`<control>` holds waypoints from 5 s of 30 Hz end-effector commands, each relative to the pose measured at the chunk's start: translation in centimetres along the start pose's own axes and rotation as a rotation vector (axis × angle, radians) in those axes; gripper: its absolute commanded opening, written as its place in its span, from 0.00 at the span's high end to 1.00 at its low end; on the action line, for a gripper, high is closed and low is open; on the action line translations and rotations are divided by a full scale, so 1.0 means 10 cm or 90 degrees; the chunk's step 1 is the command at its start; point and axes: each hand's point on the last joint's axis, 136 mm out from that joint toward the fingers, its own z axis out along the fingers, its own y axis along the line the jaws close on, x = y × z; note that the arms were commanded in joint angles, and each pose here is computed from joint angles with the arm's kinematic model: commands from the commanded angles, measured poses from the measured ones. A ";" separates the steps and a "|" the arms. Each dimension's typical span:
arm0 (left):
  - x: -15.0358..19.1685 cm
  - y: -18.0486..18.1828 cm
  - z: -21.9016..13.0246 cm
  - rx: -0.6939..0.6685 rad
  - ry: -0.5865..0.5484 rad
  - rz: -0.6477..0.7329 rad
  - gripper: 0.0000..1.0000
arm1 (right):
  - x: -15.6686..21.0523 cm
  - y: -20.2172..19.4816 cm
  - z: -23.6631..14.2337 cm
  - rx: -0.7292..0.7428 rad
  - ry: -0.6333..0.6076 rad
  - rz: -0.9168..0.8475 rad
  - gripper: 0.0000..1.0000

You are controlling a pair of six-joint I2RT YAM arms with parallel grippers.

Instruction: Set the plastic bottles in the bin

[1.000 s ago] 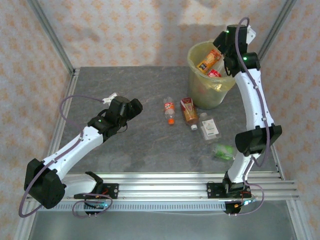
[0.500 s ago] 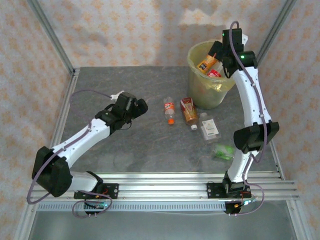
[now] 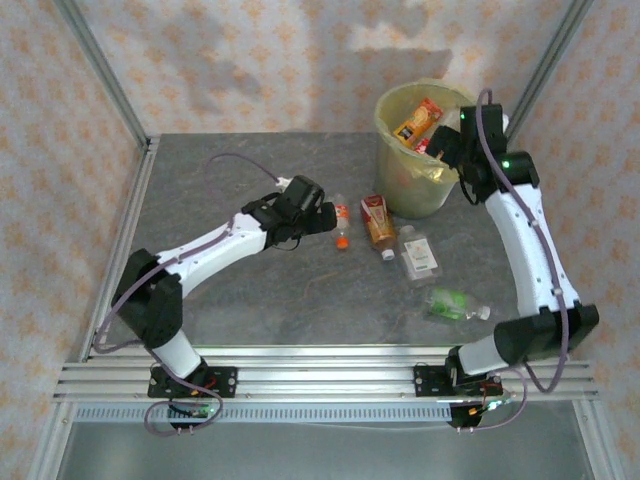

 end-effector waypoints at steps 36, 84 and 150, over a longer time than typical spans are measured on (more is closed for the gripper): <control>0.13 -0.31 1.02 -0.112 0.092 0.125 0.00 | 1.04 -0.71 -0.24 0.017 0.020 0.078 0.01; -0.32 -0.30 0.55 0.000 -0.032 0.099 0.49 | 1.03 -0.32 -0.37 -0.116 0.048 0.098 0.01; -0.48 -1.06 -1.60 0.510 -0.296 0.342 0.44 | 1.32 2.40 -1.03 -0.688 0.227 -0.109 0.13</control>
